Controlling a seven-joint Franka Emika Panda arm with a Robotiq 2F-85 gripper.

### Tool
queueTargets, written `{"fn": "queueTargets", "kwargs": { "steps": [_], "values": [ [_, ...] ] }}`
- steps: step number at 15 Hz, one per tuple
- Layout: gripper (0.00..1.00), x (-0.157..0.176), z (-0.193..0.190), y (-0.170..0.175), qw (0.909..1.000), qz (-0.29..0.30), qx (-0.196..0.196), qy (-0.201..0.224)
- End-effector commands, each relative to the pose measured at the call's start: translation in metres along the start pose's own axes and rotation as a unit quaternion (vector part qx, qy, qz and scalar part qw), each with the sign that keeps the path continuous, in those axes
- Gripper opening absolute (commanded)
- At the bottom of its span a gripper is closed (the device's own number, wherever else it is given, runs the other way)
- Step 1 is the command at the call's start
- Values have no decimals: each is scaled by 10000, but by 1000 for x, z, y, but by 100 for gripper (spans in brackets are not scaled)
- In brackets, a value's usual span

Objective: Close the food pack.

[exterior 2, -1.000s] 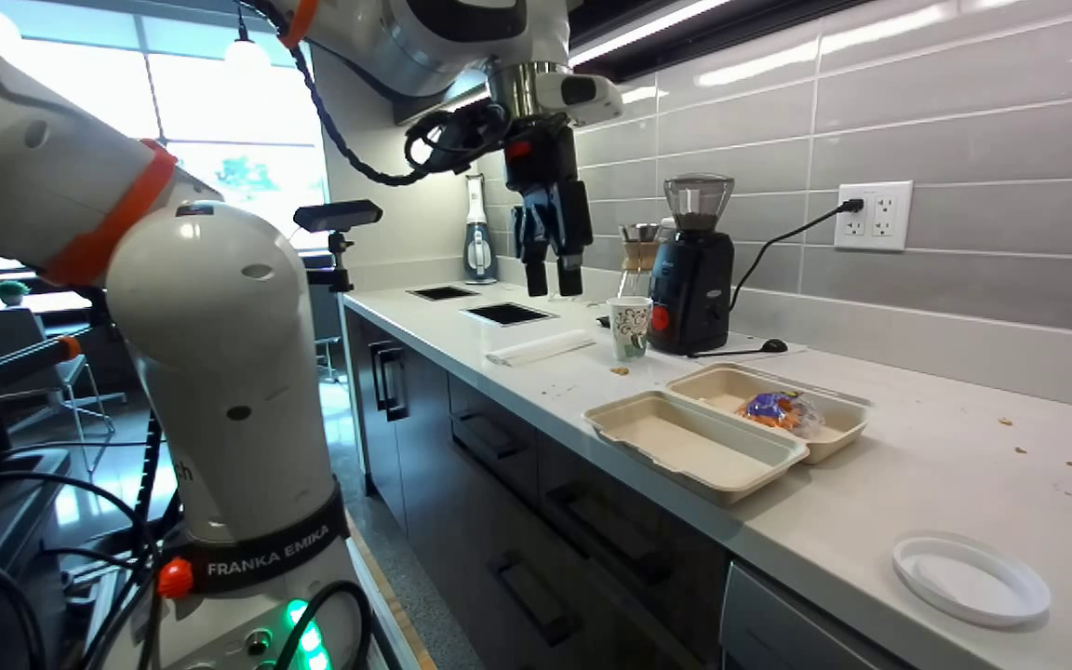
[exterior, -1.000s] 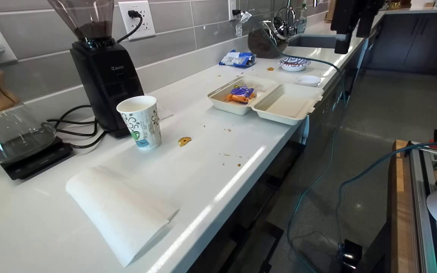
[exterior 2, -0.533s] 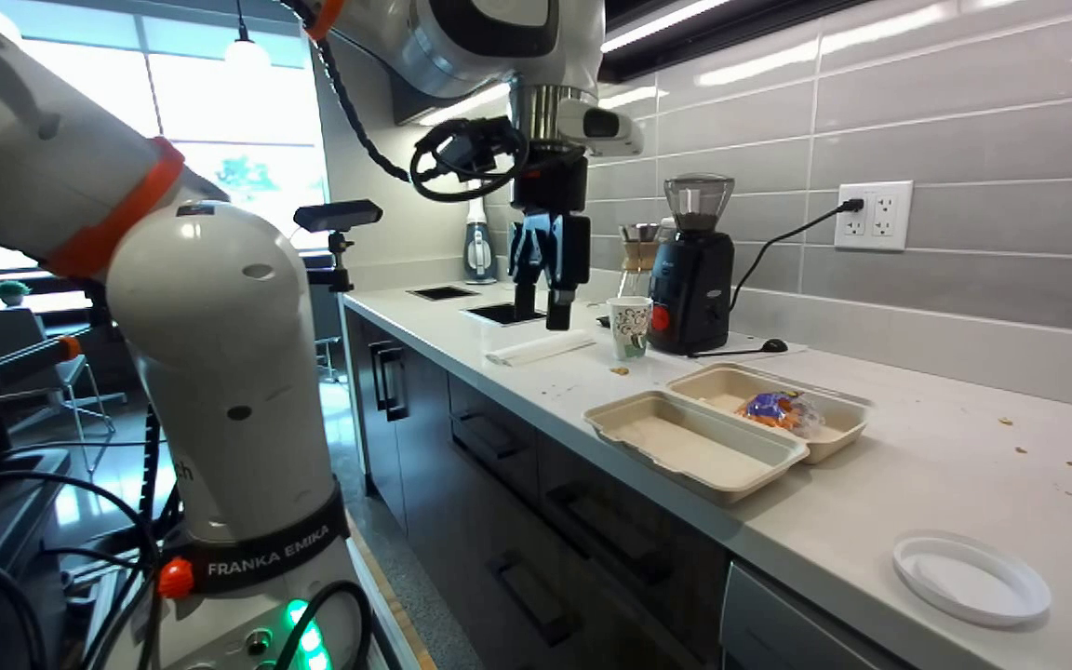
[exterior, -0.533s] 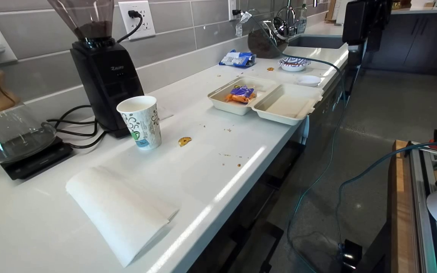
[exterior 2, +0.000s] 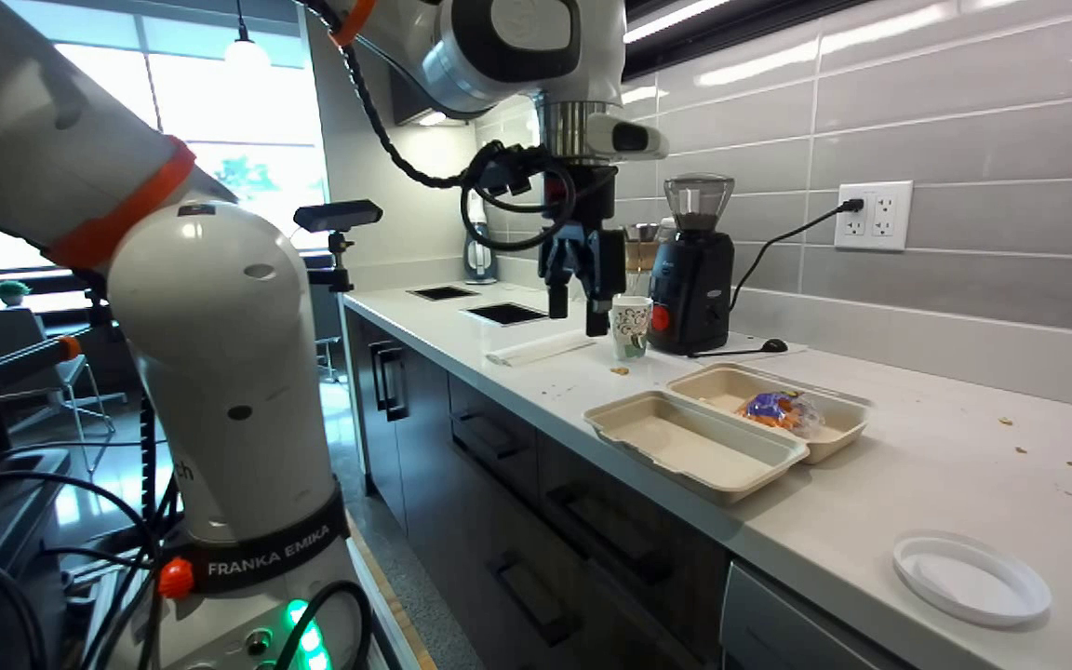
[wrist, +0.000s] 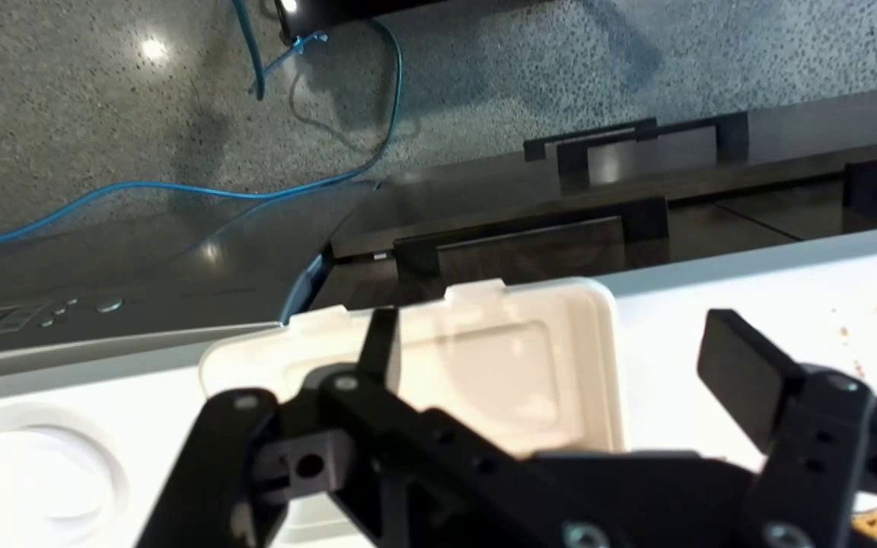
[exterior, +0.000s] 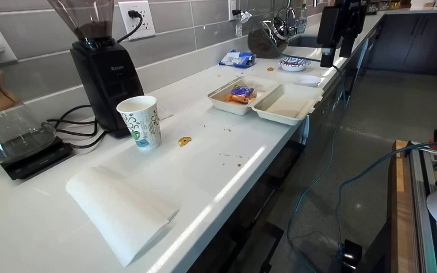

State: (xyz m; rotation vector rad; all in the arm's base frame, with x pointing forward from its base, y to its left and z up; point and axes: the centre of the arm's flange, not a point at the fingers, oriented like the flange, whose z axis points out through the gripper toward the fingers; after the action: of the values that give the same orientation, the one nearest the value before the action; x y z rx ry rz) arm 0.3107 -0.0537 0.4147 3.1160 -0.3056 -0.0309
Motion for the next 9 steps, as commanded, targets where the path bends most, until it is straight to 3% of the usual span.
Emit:
{"fn": "queueTargets", "kwargs": {
  "steps": [1,2,8,9],
  "values": [
    [100,-41,61,4,9994,-26,340,107],
    [100,6,3,2,9999,7,95,97],
    [100,10,8,4,9998,23,189,35],
    [100,8,21,9,9999,81,-8,-85]
  ]
}}
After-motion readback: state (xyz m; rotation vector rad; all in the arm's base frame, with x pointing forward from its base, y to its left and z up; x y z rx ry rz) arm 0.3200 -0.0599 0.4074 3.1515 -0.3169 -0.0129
